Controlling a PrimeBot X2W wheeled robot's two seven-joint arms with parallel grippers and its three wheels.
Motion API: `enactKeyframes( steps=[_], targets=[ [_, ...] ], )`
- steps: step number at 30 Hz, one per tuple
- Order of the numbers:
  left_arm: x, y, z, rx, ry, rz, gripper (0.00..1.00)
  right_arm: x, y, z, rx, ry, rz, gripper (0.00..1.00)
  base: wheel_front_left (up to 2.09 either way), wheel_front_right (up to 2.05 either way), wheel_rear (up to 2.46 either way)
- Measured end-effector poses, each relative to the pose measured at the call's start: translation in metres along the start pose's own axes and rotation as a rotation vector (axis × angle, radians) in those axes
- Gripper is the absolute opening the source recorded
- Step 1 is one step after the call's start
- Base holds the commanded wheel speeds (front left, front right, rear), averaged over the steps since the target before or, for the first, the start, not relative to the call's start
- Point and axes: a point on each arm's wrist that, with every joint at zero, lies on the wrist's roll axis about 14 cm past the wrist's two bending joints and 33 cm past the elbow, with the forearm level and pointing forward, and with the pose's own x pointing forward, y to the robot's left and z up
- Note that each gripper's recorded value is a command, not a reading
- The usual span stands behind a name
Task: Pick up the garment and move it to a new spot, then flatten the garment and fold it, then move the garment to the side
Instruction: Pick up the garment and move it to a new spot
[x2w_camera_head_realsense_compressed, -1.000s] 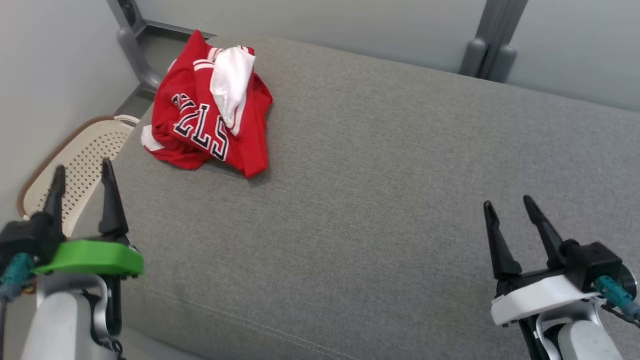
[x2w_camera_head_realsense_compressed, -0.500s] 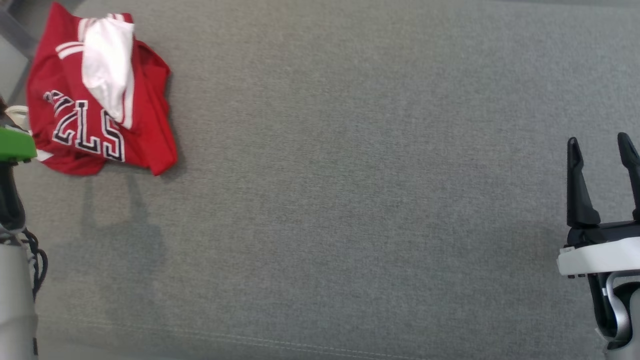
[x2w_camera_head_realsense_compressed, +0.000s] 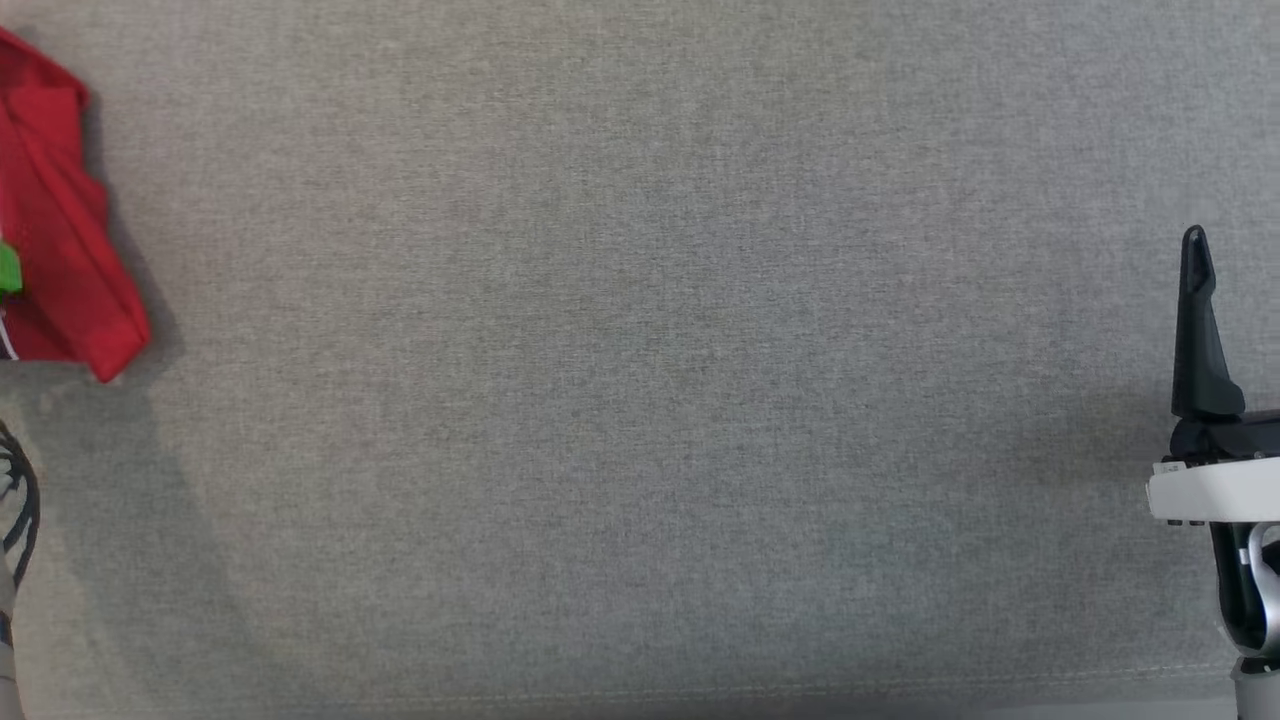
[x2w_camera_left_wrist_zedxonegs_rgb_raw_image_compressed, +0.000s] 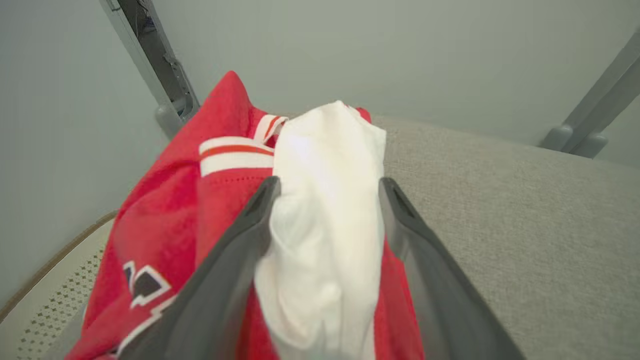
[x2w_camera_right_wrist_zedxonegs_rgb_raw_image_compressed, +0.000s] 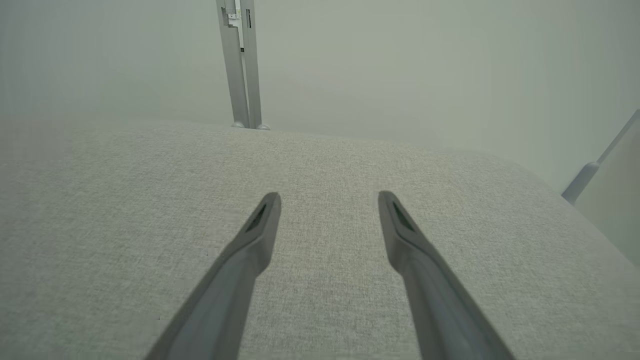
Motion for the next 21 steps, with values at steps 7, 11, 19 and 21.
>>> enactKeyframes(
  steps=[7,11,19,21],
  targets=[
    [0.000,0.003,-0.047,0.011,0.173,0.016,1.00,-0.005,-0.002,-0.006,0.000,0.022,-0.009,1.00,0.00,0.00,0.00],
    [-0.005,0.004,-0.053,0.012,0.205,0.012,0.00,-0.005,0.001,-0.002,0.003,0.016,0.000,1.00,0.00,0.00,0.00],
    [-0.010,0.013,-0.012,0.037,0.038,0.016,0.00,-0.012,0.006,0.006,0.017,0.000,0.006,1.00,0.00,0.00,0.00],
    [-0.012,0.012,0.008,0.047,-0.027,0.010,0.00,-0.015,0.008,0.011,0.028,-0.011,0.006,1.00,0.00,0.00,0.00]
  ],
)
